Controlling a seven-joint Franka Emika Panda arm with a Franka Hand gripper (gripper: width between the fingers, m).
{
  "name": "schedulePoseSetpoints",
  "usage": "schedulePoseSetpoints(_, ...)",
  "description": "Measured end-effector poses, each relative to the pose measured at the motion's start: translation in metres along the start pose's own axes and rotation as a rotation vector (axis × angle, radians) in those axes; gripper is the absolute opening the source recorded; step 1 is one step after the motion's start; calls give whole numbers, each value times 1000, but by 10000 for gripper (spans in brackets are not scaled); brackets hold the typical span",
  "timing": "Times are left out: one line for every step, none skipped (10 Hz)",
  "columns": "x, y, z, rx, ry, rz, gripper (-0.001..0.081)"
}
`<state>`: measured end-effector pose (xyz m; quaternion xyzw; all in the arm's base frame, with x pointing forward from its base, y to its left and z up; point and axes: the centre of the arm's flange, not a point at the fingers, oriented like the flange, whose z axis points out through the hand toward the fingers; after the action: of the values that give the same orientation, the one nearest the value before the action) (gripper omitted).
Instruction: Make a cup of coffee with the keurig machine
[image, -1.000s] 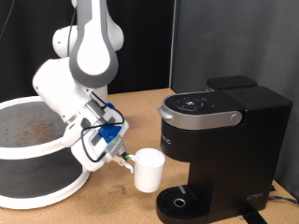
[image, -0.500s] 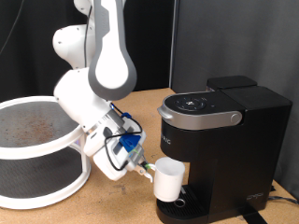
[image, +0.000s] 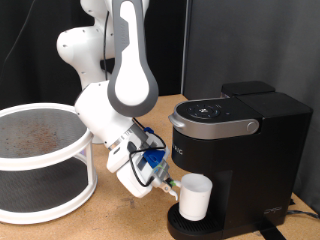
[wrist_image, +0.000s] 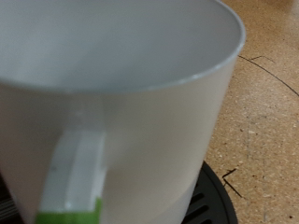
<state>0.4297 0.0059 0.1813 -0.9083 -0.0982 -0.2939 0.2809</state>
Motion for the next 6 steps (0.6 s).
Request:
schedulePoseSetpoints(-2, -1, 4, -1, -4, -2, 70)
schedulePoseSetpoints(-5, -2, 7, -2, -8, -8, 70)
schedulePoseSetpoints(-9, -1, 10, -5, -13, -10, 70)
schedulePoseSetpoints(-11, 0, 11, -8, -13, -8, 70)
schedulePoseSetpoints(-13, 1, 12, -13, -10, -4, 70)
schedulePoseSetpoints(-14, 2, 13, -16, -12, -2, 102)
